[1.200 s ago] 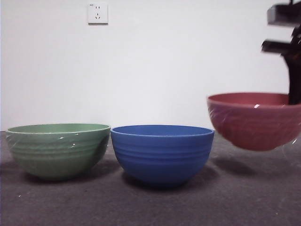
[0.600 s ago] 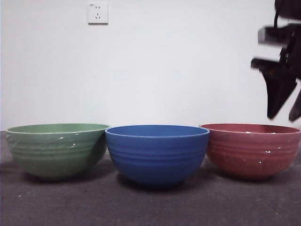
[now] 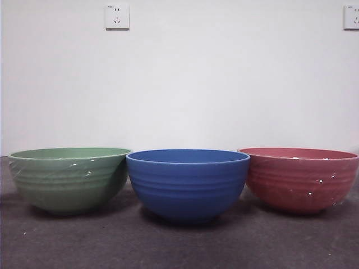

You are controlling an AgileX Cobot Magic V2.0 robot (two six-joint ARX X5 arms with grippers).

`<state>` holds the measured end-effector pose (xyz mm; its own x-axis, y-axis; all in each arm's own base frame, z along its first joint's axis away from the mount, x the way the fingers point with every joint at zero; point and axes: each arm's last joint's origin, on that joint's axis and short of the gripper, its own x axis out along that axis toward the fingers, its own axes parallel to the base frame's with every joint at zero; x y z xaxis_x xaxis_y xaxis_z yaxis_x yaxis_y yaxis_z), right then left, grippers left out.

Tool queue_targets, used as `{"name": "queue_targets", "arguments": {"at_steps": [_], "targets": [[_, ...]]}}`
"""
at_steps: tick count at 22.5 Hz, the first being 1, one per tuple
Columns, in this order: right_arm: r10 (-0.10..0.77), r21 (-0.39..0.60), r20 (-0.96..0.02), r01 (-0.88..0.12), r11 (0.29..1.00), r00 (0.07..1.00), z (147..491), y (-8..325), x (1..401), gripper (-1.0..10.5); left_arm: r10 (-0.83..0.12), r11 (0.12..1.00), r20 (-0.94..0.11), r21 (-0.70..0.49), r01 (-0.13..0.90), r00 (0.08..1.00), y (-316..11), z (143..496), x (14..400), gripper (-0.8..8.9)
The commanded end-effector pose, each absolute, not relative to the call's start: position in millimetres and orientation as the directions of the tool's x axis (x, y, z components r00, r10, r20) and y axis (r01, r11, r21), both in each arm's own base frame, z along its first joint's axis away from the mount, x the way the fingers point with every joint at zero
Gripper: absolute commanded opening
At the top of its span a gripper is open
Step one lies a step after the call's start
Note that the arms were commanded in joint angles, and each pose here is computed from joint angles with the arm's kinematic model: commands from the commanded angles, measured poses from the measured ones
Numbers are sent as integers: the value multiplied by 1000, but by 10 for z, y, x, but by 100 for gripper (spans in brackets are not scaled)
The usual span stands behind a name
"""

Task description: Pick up the green bowl on the top,put the green bowl on the left,pick up the red bowl in the middle,put the red bowl on the right

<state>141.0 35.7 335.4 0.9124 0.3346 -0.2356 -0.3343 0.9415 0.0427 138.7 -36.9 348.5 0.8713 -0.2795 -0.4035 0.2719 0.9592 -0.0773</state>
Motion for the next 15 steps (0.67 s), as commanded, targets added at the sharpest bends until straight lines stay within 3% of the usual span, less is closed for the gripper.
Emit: {"name": "queue_targets", "arguments": {"at_steps": [1, 5, 15], "targets": [[335, 31, -182, -335, 942, 924, 3120, 310, 1195, -12, -285, 958, -327, -67, 279, 901, -322, 3302, 1197, -8], [338, 74, -132, -330, 941, 932, 3055, 267, 1008, 2, -288, 958, -279, -66, 281, 916, -273, 3092, 1010, -4], [340, 75, -138, -332, 940, 930, 3050, 266, 1002, 2, -282, 959, -373, -79, 273, 884, -268, 3002, 988, -3]]}}
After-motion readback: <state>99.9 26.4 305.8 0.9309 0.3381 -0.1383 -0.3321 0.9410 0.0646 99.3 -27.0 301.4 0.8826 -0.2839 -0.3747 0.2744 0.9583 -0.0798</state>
